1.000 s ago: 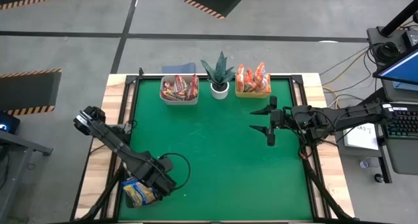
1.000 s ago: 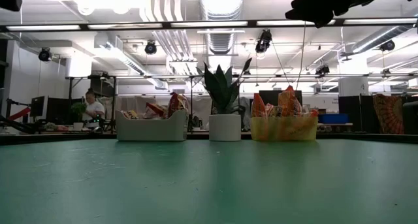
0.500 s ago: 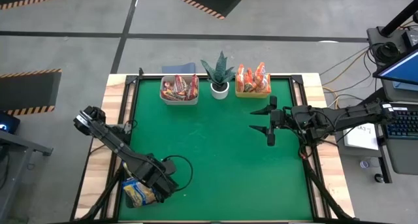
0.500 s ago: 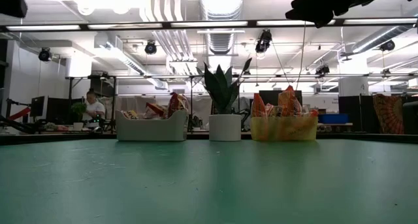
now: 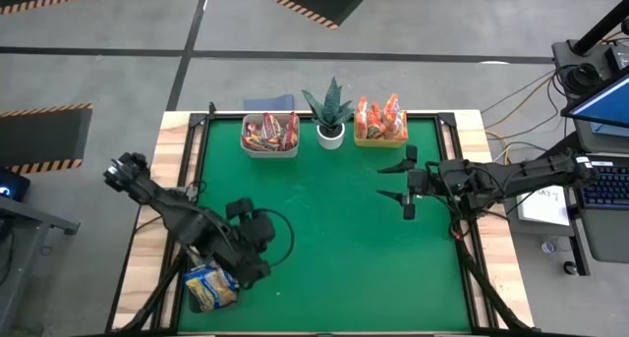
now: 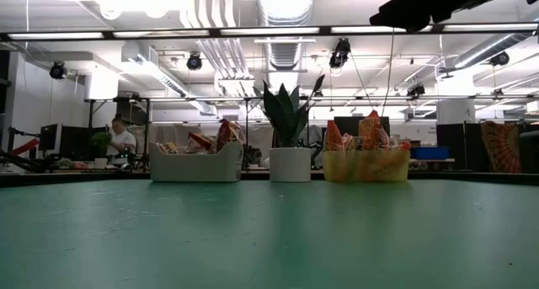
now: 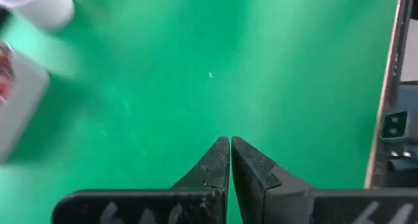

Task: Sort Maruchan noodles
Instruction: Return to Home Position

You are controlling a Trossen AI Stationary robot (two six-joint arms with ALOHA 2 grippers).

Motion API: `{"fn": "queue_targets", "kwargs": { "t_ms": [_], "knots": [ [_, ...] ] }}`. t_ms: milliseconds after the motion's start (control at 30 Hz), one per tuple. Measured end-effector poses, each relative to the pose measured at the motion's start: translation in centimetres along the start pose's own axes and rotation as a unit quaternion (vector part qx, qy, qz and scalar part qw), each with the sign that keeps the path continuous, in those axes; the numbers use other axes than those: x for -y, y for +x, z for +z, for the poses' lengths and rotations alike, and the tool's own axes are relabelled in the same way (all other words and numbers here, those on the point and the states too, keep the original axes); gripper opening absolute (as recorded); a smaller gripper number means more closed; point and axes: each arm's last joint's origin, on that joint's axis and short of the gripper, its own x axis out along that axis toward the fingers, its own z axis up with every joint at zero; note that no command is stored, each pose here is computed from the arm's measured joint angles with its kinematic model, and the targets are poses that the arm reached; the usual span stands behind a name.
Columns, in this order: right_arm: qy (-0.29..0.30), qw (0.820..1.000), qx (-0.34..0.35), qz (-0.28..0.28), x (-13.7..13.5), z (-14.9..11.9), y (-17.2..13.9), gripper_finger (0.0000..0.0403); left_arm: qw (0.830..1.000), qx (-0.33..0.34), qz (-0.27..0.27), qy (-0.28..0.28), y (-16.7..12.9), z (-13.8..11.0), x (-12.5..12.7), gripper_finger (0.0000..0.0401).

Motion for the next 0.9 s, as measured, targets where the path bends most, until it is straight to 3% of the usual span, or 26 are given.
{"fn": "queue_targets", "kwargs": {
  "t_ms": [233, 400, 600, 900],
  "knots": [
    [-0.019, 1.0, 0.018, -0.004, 0.1, -0.9, -1.3, 0.0233, 0.995, 0.034, 0.025, 0.095, 0.3, 2.0, -3.1, 0.0],
    [-0.022, 0.999, 0.05, 0.002, 0.3, -1.5, -2.9, 0.0233, 0.985, 0.064, 0.023, 0.161, 2.1, 1.8, -4.4, 0.0],
    [-0.005, 0.99, 0.135, 0.03, 0.7, -1.8, -6.0, 0.0233, 0.975, 0.146, -0.007, 0.169, 2.7, -0.1, -6.7, 0.0],
    [0.003, 0.985, 0.169, 0.024, 0.5, -4.4, -7.4, 0.0233, 0.94, 0.308, -0.036, 0.141, 2.0, -4.2, -11.5, 0.0]
  ]
}}
